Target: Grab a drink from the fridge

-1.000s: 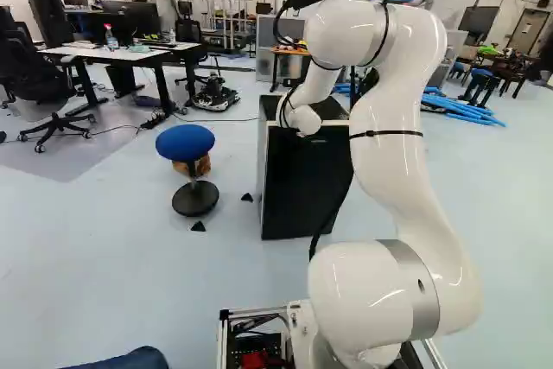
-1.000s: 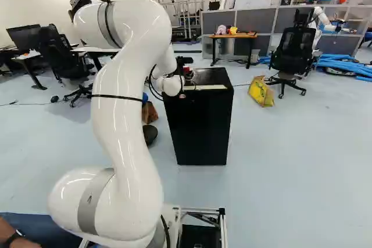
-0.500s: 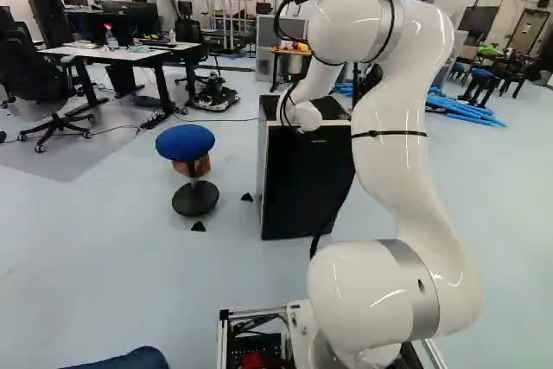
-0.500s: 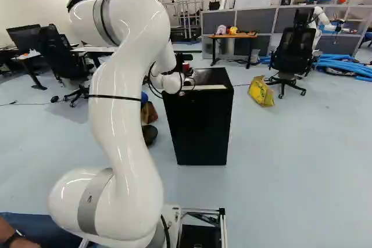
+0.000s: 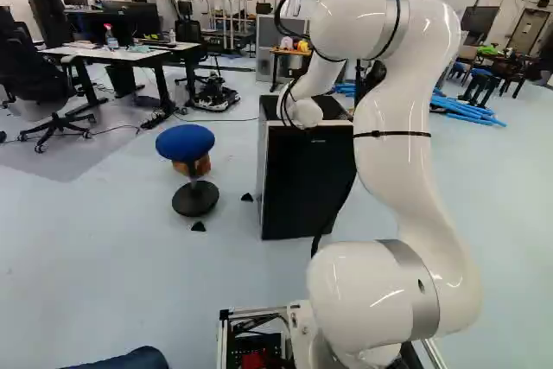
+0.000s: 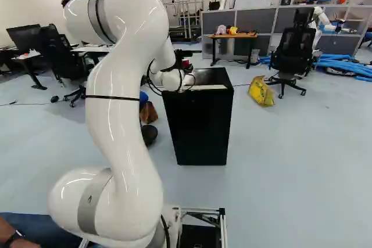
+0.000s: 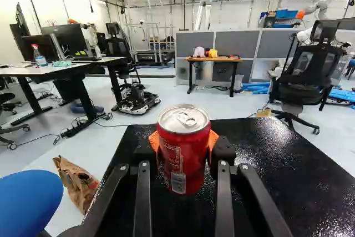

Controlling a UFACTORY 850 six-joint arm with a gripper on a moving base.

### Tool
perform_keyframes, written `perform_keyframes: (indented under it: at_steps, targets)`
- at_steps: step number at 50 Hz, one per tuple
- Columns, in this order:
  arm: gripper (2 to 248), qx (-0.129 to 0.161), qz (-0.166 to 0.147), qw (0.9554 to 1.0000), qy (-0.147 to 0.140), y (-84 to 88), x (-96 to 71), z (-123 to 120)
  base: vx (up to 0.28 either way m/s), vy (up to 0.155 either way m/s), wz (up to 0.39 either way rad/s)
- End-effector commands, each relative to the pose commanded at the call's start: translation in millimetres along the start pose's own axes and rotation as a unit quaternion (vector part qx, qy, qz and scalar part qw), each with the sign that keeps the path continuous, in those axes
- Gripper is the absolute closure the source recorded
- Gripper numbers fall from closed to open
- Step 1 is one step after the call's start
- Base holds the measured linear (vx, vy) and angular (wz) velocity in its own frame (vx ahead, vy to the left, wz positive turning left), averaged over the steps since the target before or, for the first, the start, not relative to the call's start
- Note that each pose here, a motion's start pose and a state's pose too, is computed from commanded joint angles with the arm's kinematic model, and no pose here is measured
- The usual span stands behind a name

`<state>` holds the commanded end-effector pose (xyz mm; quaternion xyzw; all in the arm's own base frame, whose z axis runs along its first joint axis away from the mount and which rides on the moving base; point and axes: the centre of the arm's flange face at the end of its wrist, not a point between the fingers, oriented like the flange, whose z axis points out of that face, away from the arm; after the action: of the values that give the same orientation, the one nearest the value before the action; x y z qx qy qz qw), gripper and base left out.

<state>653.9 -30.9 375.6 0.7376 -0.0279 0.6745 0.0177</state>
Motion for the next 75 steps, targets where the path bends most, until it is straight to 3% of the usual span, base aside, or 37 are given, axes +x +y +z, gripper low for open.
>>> perform_keyframes:
  at_steps: [20, 39, 58, 75]
  targets:
    - [150, 0.001, 0.000, 1.0000, -0.004, -0.9, 3.4, -12, 0.000, 0.000, 0.000]
    - [150, 0.003, -0.001, 0.9999, -0.013, -2.6, 9.5, -39, 0.000, 0.000, 0.000]
    - [150, 0.007, -0.002, 0.9996, -0.027, -4.8, 15.8, -80, 0.000, 0.000, 0.000]
    - [150, 0.011, -0.004, 0.9990, -0.043, -6.7, 18.5, -131, 0.000, 0.000, 0.000]
